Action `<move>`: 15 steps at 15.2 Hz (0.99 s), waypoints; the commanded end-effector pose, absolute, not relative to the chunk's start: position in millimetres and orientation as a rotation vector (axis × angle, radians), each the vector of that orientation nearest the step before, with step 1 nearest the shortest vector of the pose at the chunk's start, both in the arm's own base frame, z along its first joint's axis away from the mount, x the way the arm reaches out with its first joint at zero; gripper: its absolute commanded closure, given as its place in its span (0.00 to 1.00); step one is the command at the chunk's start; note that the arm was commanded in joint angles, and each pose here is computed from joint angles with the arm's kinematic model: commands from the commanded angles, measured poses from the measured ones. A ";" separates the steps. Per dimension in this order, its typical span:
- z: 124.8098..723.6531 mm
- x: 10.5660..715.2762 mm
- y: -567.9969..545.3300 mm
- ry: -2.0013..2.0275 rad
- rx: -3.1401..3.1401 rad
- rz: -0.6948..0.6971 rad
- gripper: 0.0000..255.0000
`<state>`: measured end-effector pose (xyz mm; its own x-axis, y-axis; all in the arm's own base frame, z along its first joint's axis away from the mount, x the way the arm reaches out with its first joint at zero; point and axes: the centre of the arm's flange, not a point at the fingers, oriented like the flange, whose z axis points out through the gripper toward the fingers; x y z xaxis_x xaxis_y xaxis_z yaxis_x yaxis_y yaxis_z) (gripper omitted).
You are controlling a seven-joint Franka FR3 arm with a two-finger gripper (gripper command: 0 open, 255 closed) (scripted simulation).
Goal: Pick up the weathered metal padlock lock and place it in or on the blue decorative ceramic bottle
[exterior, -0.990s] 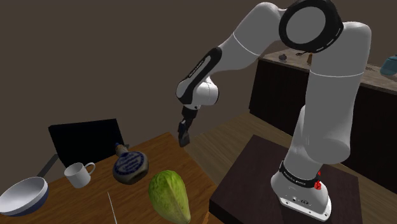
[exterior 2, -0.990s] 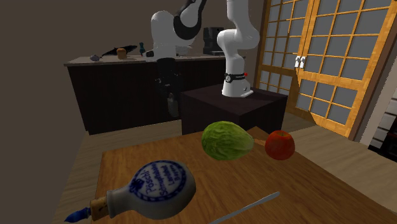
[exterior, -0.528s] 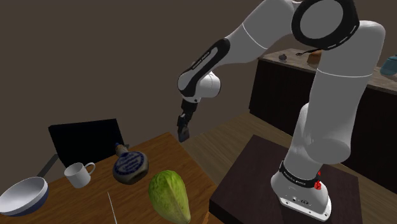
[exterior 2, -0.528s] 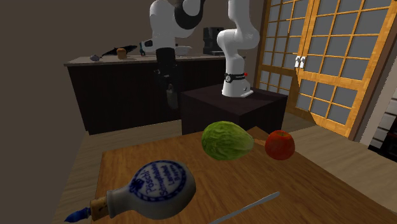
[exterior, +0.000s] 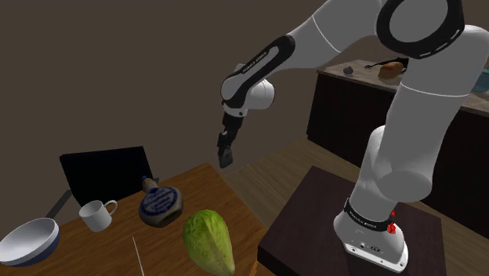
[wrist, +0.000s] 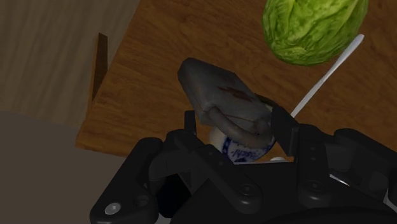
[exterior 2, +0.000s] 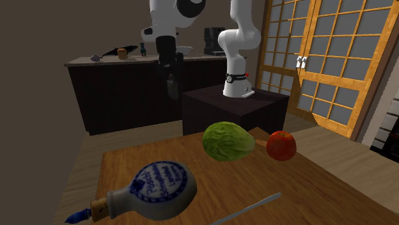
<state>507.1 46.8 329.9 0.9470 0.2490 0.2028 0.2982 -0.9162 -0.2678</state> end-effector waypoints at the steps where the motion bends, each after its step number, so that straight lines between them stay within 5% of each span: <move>1: 334.4 516.7 56.0 -0.403 -2.804 -0.237 1.00; 15: 348.2 644.8 188.5 -0.403 -2.804 -0.237 1.00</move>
<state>634.7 178.9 345.6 0.9470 0.2495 0.2022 0.2985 -0.9161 -0.2678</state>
